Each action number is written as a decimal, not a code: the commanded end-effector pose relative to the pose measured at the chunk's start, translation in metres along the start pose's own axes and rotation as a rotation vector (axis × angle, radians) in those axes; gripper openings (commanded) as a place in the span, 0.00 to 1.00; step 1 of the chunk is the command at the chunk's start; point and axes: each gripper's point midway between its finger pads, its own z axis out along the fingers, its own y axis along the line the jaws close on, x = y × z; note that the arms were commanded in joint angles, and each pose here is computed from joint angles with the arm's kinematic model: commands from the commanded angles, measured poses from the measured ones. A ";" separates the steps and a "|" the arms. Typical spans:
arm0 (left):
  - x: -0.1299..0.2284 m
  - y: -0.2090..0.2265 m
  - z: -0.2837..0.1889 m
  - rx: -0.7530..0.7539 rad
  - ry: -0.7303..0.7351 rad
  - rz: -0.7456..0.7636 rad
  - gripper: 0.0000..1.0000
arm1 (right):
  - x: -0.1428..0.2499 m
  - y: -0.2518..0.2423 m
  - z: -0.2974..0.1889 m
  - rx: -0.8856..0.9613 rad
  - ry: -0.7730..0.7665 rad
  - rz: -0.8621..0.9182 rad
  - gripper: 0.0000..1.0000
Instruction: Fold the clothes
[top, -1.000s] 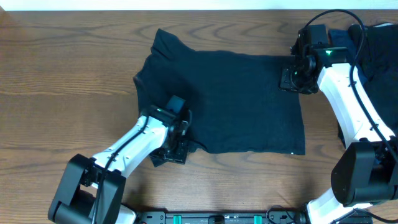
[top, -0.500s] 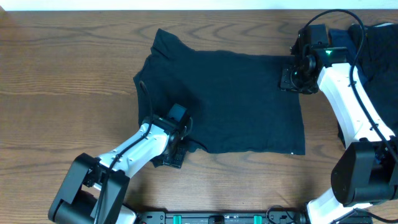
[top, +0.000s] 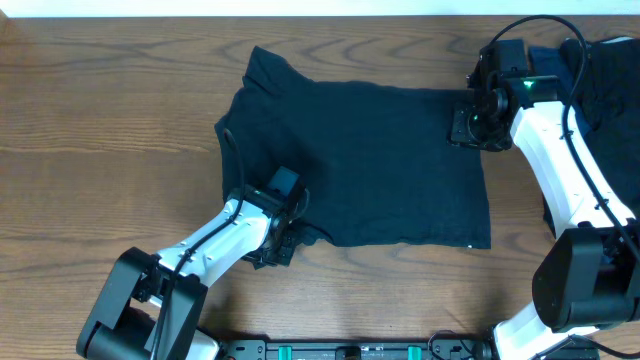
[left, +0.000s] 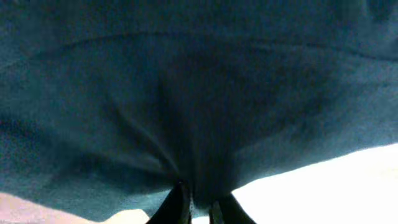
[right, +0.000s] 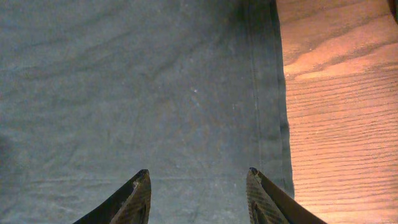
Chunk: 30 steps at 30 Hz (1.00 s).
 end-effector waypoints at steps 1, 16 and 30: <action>0.006 -0.004 0.006 0.020 0.020 0.008 0.10 | 0.004 0.003 0.004 -0.002 0.017 -0.017 0.48; -0.003 -0.006 -0.020 0.022 0.016 0.008 0.06 | 0.004 0.003 0.004 -0.002 0.017 -0.017 0.48; -0.027 0.008 -0.036 0.005 -0.063 -0.009 0.06 | 0.004 0.003 0.004 -0.003 0.018 -0.017 0.48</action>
